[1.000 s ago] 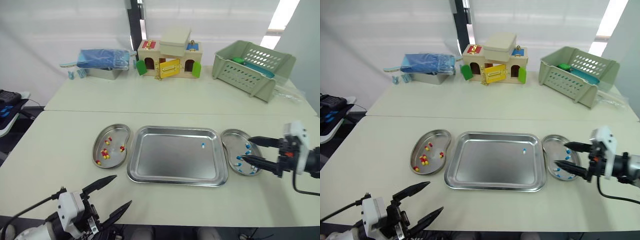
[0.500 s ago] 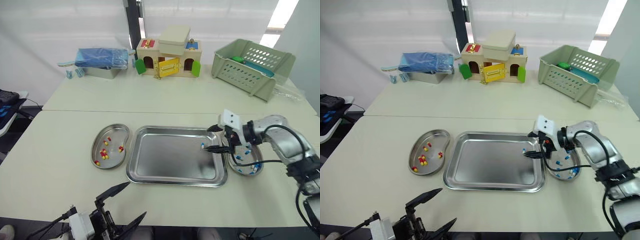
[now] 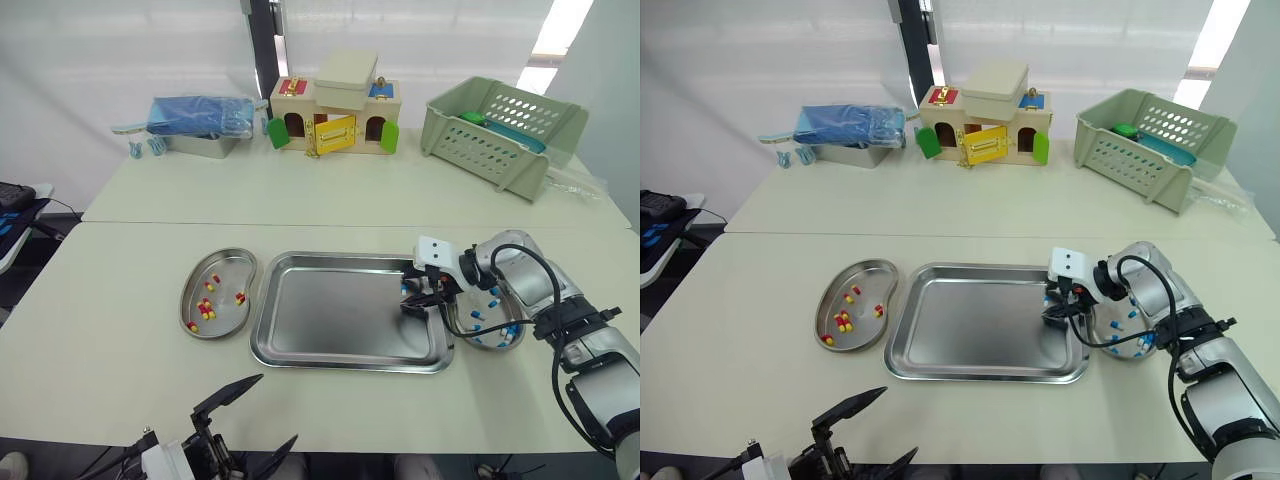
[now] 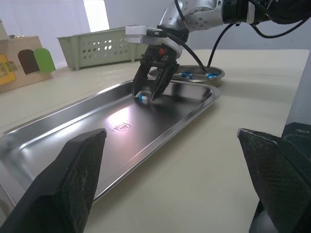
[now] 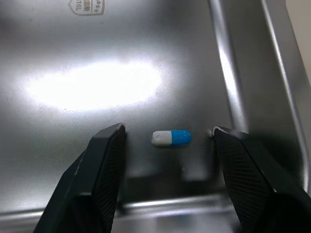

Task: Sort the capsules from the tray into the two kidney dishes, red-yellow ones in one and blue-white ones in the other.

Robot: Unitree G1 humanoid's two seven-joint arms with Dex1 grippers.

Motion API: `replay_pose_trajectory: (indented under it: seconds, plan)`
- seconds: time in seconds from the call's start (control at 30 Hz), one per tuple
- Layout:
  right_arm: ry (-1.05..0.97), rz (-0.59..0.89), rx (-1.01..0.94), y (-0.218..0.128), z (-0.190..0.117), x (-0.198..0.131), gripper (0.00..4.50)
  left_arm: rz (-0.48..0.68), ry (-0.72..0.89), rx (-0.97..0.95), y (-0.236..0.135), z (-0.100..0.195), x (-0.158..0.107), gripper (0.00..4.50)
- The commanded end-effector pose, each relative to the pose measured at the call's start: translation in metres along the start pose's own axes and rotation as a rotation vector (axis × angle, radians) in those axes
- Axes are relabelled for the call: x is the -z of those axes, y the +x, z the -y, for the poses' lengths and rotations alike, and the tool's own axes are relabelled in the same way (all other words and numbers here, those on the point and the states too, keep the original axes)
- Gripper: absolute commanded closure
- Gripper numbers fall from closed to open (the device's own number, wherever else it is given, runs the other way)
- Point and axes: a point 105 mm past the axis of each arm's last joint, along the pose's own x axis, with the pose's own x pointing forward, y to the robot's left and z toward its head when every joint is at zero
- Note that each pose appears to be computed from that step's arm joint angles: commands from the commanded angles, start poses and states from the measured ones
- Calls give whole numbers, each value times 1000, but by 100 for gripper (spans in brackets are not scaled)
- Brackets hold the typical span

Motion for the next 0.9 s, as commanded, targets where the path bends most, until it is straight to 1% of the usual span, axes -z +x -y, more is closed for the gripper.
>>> replay_pose_trajectory:
  seconds: [0.03, 0.13, 0.17, 0.2, 0.37, 0.43, 0.77, 0.87, 0.9]
  plan:
    - [-29, -24, 14, -5, 5, -3, 129, -1, 10, 6, -1, 1, -1, 0]
    - [-27, -40, 17, -5, 5, 0, 129, -6, 11, 9, -2, -1, 1, 0]
    - [-26, -39, 18, -5, 4, 1, 164, -8, 12, 10, -2, -2, 1, 0]
    - [-25, -37, 17, -5, 4, 1, 182, -9, 13, 11, -3, -3, 2, 0]
    - [-21, -32, 15, -4, 1, 1, 323, -14, 13, 17, -3, -4, 3, 0]
    - [-19, -30, 13, -3, 0, 1, 369, -16, 12, 20, -4, -4, 3, 0]
    - [-56, -8, 2, -6, -1, -4, 369, -23, 11, 17, -6, -5, 5, 0]
    - [-21, 19, -3, -10, -1, -10, 315, -23, 10, 14, -6, -4, 6, 0]
    - [-14, 28, 2, -12, 0, -12, 289, -24, 10, 14, -6, -4, 6, 0]
